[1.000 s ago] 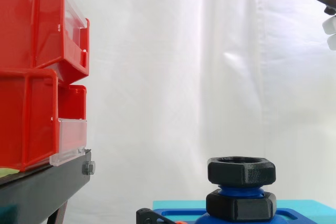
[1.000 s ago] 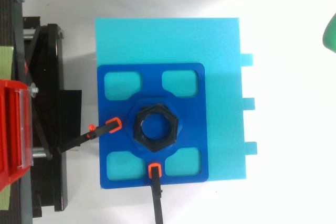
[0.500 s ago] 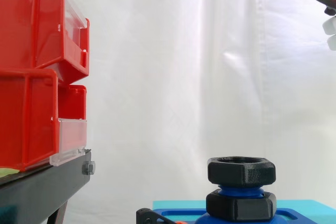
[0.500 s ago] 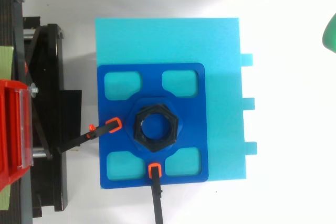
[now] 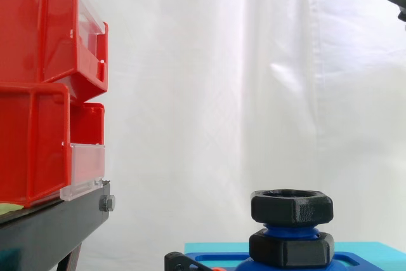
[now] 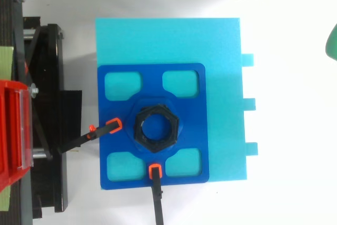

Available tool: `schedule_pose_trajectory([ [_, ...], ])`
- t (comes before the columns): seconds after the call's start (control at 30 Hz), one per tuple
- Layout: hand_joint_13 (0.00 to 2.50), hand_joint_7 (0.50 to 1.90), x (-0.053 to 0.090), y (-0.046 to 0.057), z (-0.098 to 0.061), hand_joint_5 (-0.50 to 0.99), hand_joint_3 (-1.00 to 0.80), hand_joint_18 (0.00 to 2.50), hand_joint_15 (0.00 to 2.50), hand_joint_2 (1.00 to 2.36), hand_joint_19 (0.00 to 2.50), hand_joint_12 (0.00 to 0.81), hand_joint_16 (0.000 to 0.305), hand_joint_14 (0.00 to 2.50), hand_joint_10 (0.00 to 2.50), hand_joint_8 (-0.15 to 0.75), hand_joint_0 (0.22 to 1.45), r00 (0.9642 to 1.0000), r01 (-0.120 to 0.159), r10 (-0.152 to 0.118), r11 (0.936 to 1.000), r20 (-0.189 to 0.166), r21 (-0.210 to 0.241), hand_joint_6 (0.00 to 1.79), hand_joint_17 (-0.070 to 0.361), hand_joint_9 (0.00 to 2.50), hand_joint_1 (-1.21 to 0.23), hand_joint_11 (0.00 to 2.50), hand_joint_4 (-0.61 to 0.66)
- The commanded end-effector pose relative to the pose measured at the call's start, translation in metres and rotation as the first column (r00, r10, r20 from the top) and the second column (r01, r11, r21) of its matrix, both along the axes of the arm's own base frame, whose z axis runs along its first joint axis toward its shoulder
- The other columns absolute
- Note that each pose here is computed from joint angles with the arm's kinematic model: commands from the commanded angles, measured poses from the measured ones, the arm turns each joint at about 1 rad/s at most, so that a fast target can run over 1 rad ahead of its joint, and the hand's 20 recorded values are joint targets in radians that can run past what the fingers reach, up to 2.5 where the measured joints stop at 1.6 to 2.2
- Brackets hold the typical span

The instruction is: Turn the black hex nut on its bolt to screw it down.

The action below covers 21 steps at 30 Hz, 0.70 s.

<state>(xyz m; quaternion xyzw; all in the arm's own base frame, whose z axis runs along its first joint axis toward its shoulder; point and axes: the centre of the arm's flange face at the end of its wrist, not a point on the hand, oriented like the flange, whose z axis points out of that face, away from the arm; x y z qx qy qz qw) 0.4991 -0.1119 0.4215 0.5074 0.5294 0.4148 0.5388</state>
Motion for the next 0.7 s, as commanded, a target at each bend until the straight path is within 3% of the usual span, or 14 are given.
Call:
schedule_pose_trajectory([
  [0.0,0.3,0.66,0.0,0.004,-0.001,-0.23,-0.5,0.34,0.0,1.0,0.24,0.307,0.044,0.0,0.0,0.234,0.48,0.9999,-0.008,0.008,0.9997,-0.011,-0.021,0.5,0.1,0.43,-0.49,0.02,0.14],
  [0.17,0.3,0.66,0.007,0.006,-0.007,-0.23,-0.5,0.34,0.01,1.0,0.24,0.306,0.044,0.0,0.0,0.233,0.48,0.9999,-0.001,0.0,0.9976,-0.012,-0.069,0.5,0.1,0.43,-0.49,0.03,0.13],
  [0.27,0.29,0.66,0.019,0.009,-0.03,-0.23,-0.5,0.33,0.01,1.0,0.24,0.304,0.044,0.0,0.0,0.235,0.48,0.9984,-0.008,0.002,0.9951,-0.056,-0.099,0.5,0.099,0.43,-0.49,0.05,0.13],
  [0.4,0.23,0.68,0.027,0.011,-0.046,-0.23,-0.5,0.34,0.0,1.0,0.23,0.328,0.047,0.0,0.0,0.253,0.46,0.9967,-0.014,0.005,0.9943,-0.081,-0.106,0.5,0.105,0.37,-0.51,0.06,0.15],
  [0.5,0.23,0.68,0.031,0.013,-0.044,-0.23,-0.5,0.34,0.0,1.0,0.23,0.337,0.048,0.0,0.0,0.257,0.45,0.9982,-0.016,0.009,0.9932,-0.059,-0.116,0.5,0.109,0.36,-0.51,0.06,0.15],
  [0.53,0.23,0.68,0.035,0.014,-0.041,-0.23,-0.5,0.34,0.0,1.0,0.23,0.338,0.049,0.0,0.0,0.258,0.45,0.9997,-0.008,0.004,0.9911,-0.025,-0.133,0.5,0.109,0.36,-0.51,0.06,0.15],
  [0.57,0.23,0.68,0.039,0.015,-0.038,-0.23,-0.5,0.34,0.0,1.0,0.23,0.338,0.049,0.0,0.0,0.258,0.45,1.0,0.004,-0.003,0.9871,0.006,-0.16,0.5,0.11,0.36,-0.52,0.05,0.15],
  [0.6,0.23,0.68,0.04,0.015,-0.037,-0.23,-0.5,0.34,0.0,1.0,0.23,0.339,0.049,0.0,0.0,0.259,0.45,0.9999,0.009,-0.007,0.985,0.014,-0.173,0.5,0.11,0.35,-0.51,0.05,0.15],
  [0.63,0.22,0.68,0.043,0.016,-0.035,-0.23,-0.5,0.35,0.0,1.0,0.23,0.339,0.049,0.0,0.0,0.259,0.45,0.9992,0.029,-0.023,0.9771,0.032,-0.211,0.5,0.111,0.35,-0.51,0.05,0.15],
  [0.67,0.21,0.68,0.043,0.016,-0.035,-0.23,-0.5,0.35,0.0,1.0,0.23,0.342,0.049,0.0,0.0,0.26,0.45,0.999,0.034,-0.027,0.9741,0.035,-0.223,0.5,0.111,0.35,-0.51,0.05,0.15],
])
